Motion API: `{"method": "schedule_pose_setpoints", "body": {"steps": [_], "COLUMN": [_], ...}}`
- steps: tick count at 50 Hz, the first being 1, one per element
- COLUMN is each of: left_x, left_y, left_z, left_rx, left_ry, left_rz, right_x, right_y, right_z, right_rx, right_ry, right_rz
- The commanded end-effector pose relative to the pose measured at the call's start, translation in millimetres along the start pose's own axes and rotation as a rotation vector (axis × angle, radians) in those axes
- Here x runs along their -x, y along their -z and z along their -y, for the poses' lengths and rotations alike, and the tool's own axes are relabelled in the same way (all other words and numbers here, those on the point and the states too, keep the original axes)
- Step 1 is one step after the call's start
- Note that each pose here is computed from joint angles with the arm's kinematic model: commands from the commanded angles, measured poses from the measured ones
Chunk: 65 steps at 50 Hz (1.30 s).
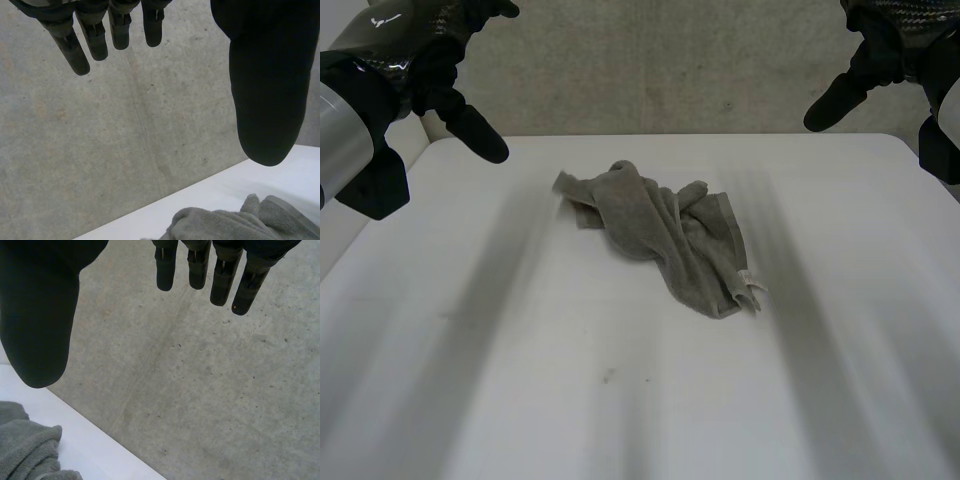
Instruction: Fold the laundry
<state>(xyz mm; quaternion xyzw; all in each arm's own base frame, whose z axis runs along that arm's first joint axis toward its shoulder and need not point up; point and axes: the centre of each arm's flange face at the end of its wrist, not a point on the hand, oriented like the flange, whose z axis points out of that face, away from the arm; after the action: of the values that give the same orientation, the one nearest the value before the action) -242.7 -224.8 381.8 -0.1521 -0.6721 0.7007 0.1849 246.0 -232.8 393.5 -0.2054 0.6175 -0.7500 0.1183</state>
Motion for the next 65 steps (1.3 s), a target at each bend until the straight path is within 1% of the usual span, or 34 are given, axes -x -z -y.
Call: {"method": "schedule_pose_setpoints", "body": {"steps": [1, 8, 11, 13, 16, 18, 19, 21, 22, 24, 25, 26, 27, 28, 30, 32, 33, 35, 38, 40, 41, 43, 48, 52, 53, 54, 55, 57, 58, 59, 60, 62, 63, 65], "left_x": [1.2, 1.8, 2.4, 5.8, 9.2, 12.9, 12.9, 14.3, 14.3, 16.7, 16.8, 18.0, 18.0, 18.9, 19.7, 21.2, 21.2, 21.9, 23.1, 23.2, 23.2, 23.7, 24.4, 26.2, 26.2, 26.1, 26.1, 26.6, 26.6, 26.6, 26.6, 26.5, 26.5, 26.2], "left_y": [-1.3, -6.2, -10.5, -15.8, -21.7, -36.8, -36.9, -46.8, -46.8, -57.5, -57.5, -63.1, -63.1, -68.3, -72.7, -77.9, -77.9, -79.1, -79.1, -78.9, -78.9, -78.8, -79.1, -79.1, -79.1, -79.0, -79.0, -78.3, -78.3, -78.3, -78.3, -78.0, -78.0, -77.7], "left_z": [-2.6, -4.9, -8.3, -12.3, -20.7, -42.2, -42.4, -60.5, -60.6, -81.5, -81.6, -92.1, -92.2, -99.9, -106.6, -115.0, -115.0, -116.3, -118.1, -117.5, -117.5, -116.3, -116.1, -116.7, -116.7, -116.1, -116.1, -114.1, -114.1, -114.1, -114.1, -113.0, -112.9, -111.8], "left_rx": [0.003, -0.031, -0.043, -0.049, -0.031, 0.019, 0.019, 0.065, 0.065, 0.114, 0.114, 0.134, 0.134, 0.142, 0.146, 0.148, 0.148, 0.147, 0.151, 0.15, 0.15, 0.147, 0.145, 0.148, 0.148, 0.147, 0.147, 0.142, 0.142, 0.142, 0.142, 0.139, 0.139, 0.136], "left_ry": [0.0, -0.011, -0.015, -0.018, -0.017, -0.013, -0.013, -0.014, -0.014, -0.028, -0.028, -0.039, -0.039, -0.049, -0.06, -0.065, -0.066, -0.066, -0.065, -0.065, -0.065, -0.066, -0.066, -0.065, -0.065, -0.065, -0.065, -0.064, -0.064, -0.064, -0.064, -0.065, -0.065, -0.063], "left_rz": [0.003, 0.002, 0.002, 0.009, 0.018, 0.022, 0.022, 0.022, 0.022, 0.023, 0.023, 0.024, 0.024, 0.023, 0.022, 0.023, 0.023, 0.023, 0.026, 0.028, 0.028, 0.029, 0.031, 0.036, 0.036, 0.036, 0.036, 0.037, 0.037, 0.037, 0.037, 0.037, 0.037, 0.036], "right_x": [0.1, -0.2, 1.4, 2.3, 4.3, 8.9, 9.0, 12.4, 12.4, 24.9, 25.0, 35.6, 46.8, 46.9, 52.1, 62.7, 62.7, 70.8, 73.7, 84.1, 84.2, 99.4, 109.2, 106.9, 104.6, 99.3, 99.2, 87.6, 87.5, 82.0, 81.9, 73.5, 73.4, 71.5], "right_y": [-0.2, -2.9, -6.4, -13.0, -17.1, -25.8, -25.8, -34.0, -34.0, -39.8, -39.8, -41.7, -43.9, -43.9, -49.0, -60.1, -60.1, -71.7, -76.4, -80.3, -80.3, -82.9, -90.8, -98.7, -102.7, -109.0, -109.0, -113.9, -113.9, -110.7, -110.7, -97.6, -97.5, -80.2], "right_z": [-0.8, -4.8, -11.6, -26.8, -36.5, -58.5, -58.7, -81.6, -81.7, -106.7, -106.8, -119.4, -133.2, -133.4, -147.5, -177.7, -177.8, -205.1, -216.8, -241.0, -241.2, -260.6, -279.9, -273.2, -260.6, -234.6, -234.3, -167.6, -167.3, -134.4, -134.1, -83.5, -83.3, -57.1], "right_rx": [0.002, 0.006, 0.019, 0.062, 0.089, 0.149, 0.149, 0.208, 0.208, 0.269, 0.269, 0.295, 0.319, 0.32, 0.336, 0.355, 0.355, 0.357, 0.36, 0.394, 0.394, 0.42, 0.425, 0.387, 0.349, 0.271, 0.27, 0.078, 0.077, -0.016, -0.017, -0.147, -0.148, -0.183], "right_ry": [0.002, 0.014, 0.049, 0.098, 0.12, 0.158, 0.158, 0.159, 0.159, 0.141, 0.141, 0.121, 0.089, 0.089, 0.046, -0.062, -0.063, -0.174, -0.22, -0.298, -0.299, -0.351, -0.361, -0.351, -0.335, -0.316, -0.316, -0.267, -0.266, -0.231, -0.23, -0.169, -0.168, -0.118], "right_rz": [0.001, -0.002, 0.002, 0.002, 0.011, 0.032, 0.032, 0.048, 0.048, 0.087, 0.087, 0.114, 0.139, 0.139, 0.142, 0.142, 0.142, 0.135, 0.13, 0.143, 0.143, 0.163, 0.162, 0.139, 0.125, 0.116, 0.116, 0.114, 0.114, 0.116, 0.116, 0.12, 0.12, 0.151]}}
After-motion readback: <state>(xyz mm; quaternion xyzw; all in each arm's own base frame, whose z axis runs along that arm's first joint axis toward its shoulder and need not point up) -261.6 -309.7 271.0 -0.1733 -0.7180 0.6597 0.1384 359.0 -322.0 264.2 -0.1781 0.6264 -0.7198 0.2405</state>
